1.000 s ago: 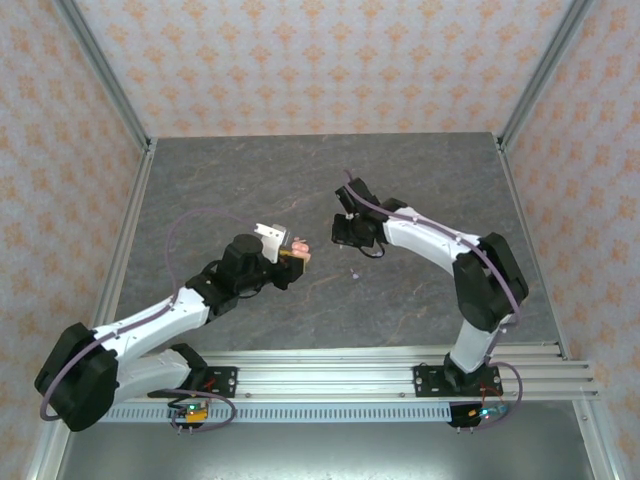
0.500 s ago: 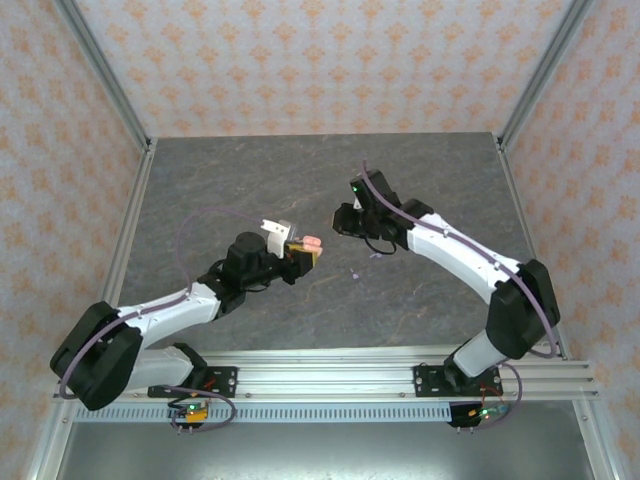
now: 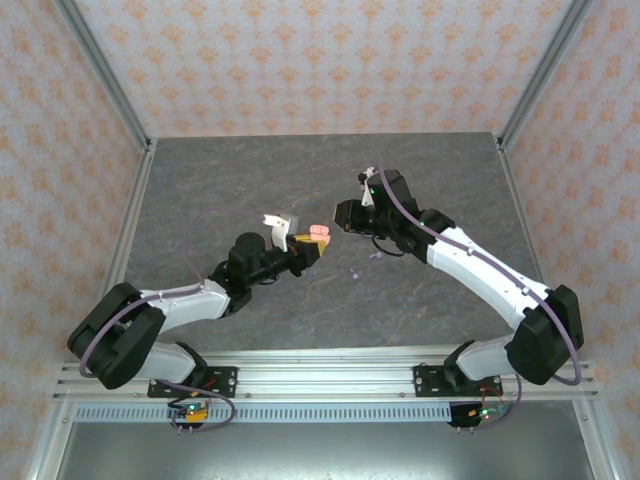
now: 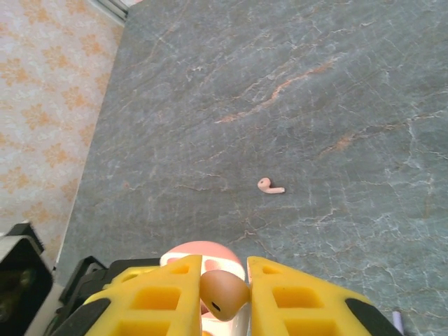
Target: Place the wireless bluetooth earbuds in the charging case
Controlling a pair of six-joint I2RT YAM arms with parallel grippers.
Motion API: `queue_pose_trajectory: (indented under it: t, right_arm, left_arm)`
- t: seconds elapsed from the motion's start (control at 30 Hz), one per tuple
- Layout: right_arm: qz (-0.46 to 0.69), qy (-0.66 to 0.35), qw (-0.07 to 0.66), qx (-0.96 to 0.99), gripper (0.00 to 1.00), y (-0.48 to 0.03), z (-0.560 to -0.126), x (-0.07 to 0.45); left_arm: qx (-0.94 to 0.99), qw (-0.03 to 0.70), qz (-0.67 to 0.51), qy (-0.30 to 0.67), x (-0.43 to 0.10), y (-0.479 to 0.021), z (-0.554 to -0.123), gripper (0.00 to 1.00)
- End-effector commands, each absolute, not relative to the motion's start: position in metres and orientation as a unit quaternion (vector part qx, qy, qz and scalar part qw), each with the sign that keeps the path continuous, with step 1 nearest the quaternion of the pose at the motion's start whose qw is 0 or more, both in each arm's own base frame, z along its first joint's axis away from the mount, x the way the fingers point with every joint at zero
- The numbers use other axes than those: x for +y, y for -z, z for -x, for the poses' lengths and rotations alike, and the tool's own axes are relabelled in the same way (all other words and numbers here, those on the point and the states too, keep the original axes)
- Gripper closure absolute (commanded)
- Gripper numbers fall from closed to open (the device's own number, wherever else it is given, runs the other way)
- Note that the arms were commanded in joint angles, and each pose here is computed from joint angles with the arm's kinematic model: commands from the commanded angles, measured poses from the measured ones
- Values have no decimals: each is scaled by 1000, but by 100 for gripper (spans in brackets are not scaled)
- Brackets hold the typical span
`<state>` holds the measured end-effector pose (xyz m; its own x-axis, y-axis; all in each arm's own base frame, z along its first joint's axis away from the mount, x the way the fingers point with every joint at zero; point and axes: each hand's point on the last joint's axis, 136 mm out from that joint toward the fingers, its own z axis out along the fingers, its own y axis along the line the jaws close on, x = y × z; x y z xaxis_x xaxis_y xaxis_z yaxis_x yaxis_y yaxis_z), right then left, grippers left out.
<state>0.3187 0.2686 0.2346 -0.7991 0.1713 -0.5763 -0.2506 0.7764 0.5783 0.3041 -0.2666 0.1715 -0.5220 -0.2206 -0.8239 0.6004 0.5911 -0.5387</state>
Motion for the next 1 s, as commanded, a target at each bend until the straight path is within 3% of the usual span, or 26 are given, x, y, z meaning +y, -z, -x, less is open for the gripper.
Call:
queue_pose_trajectory:
  t: [0.0,0.97]
  right_arm:
    - [36,-357,340,869,79,-252,-319,271]
    - [52,-366,333,867,79,-248,-315,285]
  left_arm:
    - [714,509,-118,466,-275,-205,-310,76]
    - [703,518,-119,472,-292,-222,-315,76]
